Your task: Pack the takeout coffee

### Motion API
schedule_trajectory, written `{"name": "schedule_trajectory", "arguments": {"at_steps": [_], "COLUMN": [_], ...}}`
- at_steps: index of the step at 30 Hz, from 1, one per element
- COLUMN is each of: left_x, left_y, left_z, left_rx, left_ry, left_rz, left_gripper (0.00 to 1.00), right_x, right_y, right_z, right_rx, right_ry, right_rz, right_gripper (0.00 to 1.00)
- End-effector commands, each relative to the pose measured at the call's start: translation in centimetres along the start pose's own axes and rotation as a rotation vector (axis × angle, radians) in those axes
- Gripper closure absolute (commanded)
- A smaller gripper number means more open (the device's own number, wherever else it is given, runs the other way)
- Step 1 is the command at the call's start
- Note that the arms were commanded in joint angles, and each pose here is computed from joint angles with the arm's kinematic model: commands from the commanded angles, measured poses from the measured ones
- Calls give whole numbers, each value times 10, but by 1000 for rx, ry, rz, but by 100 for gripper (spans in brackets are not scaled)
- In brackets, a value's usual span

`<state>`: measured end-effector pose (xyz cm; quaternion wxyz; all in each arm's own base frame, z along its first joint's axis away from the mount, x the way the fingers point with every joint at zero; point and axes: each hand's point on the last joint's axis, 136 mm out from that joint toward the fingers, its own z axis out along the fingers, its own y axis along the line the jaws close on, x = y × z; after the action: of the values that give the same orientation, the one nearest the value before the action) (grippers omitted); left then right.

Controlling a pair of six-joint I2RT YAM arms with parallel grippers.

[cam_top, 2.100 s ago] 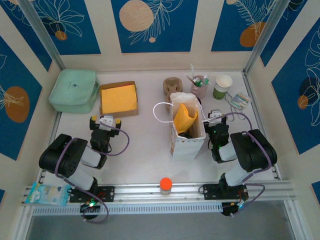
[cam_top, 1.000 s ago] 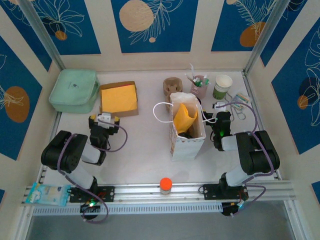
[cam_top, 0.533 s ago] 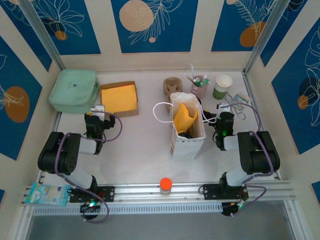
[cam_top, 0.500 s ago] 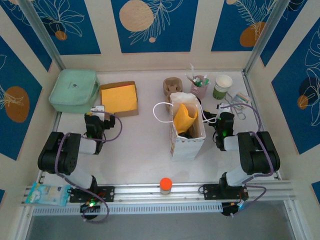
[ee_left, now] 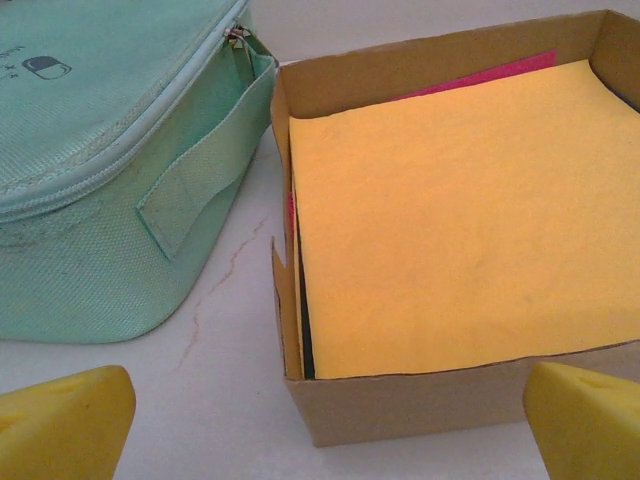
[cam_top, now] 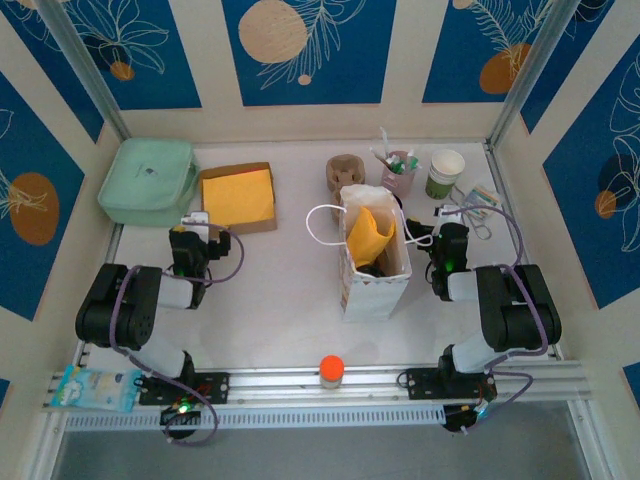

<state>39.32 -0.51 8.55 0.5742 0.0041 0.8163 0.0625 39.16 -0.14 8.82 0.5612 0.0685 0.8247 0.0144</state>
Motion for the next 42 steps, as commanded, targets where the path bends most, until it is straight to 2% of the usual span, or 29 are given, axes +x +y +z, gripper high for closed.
{"name": "schedule_trajectory", "arguments": {"at_steps": [1, 42], "left_x": [-8, -9], "left_y": [4, 2], "left_z": [-2, -3], "left_rx": [-15, -7], "left_ry": [-29, -33], "left_rz": [-18, -11], "left_gripper": [0, 0], "right_x": [-7, -6], "right_y": [4, 6], "right_z": [1, 1], "right_rx": [-4, -15], "right_ry": [-18, -17], "right_rz": [-18, -22], "right_gripper": [1, 1]}}
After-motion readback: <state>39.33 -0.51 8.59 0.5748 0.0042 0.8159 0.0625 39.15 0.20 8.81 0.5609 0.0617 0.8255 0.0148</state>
